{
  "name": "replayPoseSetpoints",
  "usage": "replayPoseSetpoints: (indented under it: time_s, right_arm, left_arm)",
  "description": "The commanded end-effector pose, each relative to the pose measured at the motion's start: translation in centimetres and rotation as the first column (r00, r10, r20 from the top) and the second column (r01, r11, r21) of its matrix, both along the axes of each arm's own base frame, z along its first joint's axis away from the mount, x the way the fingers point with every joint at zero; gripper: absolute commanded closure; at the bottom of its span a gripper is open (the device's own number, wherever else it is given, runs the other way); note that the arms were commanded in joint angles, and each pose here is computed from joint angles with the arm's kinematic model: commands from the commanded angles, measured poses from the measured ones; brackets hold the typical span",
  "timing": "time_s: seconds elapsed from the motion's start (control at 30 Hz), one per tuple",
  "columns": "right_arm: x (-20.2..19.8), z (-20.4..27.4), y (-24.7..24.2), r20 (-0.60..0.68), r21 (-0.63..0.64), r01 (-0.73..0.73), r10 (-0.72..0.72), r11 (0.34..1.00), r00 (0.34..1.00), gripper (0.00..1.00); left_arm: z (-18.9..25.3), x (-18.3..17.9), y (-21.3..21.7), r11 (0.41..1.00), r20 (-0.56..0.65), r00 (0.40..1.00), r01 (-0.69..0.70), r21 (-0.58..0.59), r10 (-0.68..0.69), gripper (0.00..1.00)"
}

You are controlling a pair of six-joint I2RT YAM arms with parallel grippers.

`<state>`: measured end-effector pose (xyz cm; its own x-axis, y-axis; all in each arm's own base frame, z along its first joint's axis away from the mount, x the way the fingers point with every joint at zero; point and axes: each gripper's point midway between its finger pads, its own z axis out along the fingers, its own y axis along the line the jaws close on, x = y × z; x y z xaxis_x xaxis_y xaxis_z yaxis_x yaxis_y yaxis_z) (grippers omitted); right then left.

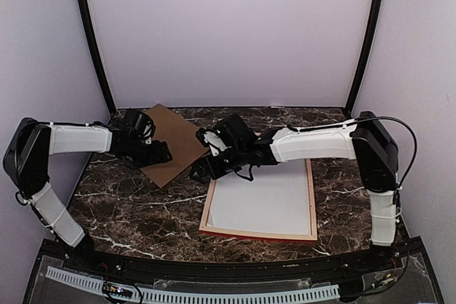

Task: Put the photo into the frame
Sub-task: Move the backboard to the center of the board.

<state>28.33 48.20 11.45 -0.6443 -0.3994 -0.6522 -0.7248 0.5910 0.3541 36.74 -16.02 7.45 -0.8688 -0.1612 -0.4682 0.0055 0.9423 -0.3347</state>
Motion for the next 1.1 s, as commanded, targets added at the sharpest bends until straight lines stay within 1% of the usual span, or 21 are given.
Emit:
replayPoseSetpoints:
  time_s: [0.0,0.1,0.17,0.27,0.4,0.57,0.67,0.73,0.9,0.93,1.07]
  right_arm:
    - [-1.7,-0.7,4.4,-0.029,0.047,-0.077,0.079,0.996,0.996,0.05]
    - [-2.4,-2.6,5.7,-0.056,0.027,-0.099,0.101,0.995,0.993,0.05]
    - [-2.7,-3.8,5.9,-0.075,0.012,-0.104,0.104,0.995,0.992,0.05]
    - [-2.8,-5.2,5.5,-0.095,-0.022,-0.091,0.089,0.996,0.992,0.05]
    - [-2.4,-6.2,4.5,-0.089,-0.077,-0.067,0.060,0.995,0.994,0.05]
    - [-1.4,-6.4,2.9,-0.089,-0.115,-0.024,0.013,0.993,0.996,0.05]
    - [-0.7,-6.4,1.6,-0.088,-0.131,0.007,-0.019,0.991,0.996,0.05]
    - [-0.3,-6.3,0.7,-0.087,-0.143,0.028,-0.041,0.989,0.995,0.05]
    - [0.8,-6.5,-1.5,-0.081,-0.189,0.075,-0.092,0.979,0.992,0.05]
    - [1.0,-6.5,-2.0,-0.078,-0.200,0.086,-0.103,0.976,0.992,0.05]
    - [2.1,-6.6,-3.9,-0.052,-0.235,0.137,-0.153,0.962,0.987,0.05]
  left_arm:
    - [1.1,3.6,-2.1,0.995,0.067,0.997,0.036,-0.097,-0.030,0.22]
    - [0.6,4.8,-2.8,0.993,0.076,0.996,0.050,-0.109,-0.042,0.23]
    - [0.0,5.2,-3.0,0.993,0.059,0.997,0.054,-0.106,-0.048,0.24]
    - [-1.6,4.5,-3.1,0.992,0.013,0.998,0.059,-0.110,-0.058,0.27]
    - [-3.5,2.6,-3.1,0.990,-0.052,0.996,0.065,-0.125,-0.072,0.33]
    - [-6.1,-0.9,-2.7,0.987,-0.146,0.986,0.063,-0.150,-0.085,0.42]
    - [-6.8,-2.7,-2.4,0.985,-0.174,0.981,0.061,-0.162,-0.089,0.46]
    - [-7.9,-4.9,-1.9,0.986,-0.214,0.972,0.059,-0.158,-0.093,0.49]
    - [-8.6,-8.7,-1.4,0.987,-0.249,0.963,0.065,-0.144,-0.100,0.52]
    - [-9.2,-9.9,-1.0,0.989,-0.272,0.958,0.057,-0.134,-0.092,0.53]
    - [-9.4,-13.1,-0.8,0.991,-0.288,0.953,0.058,-0.119,-0.090,0.55]
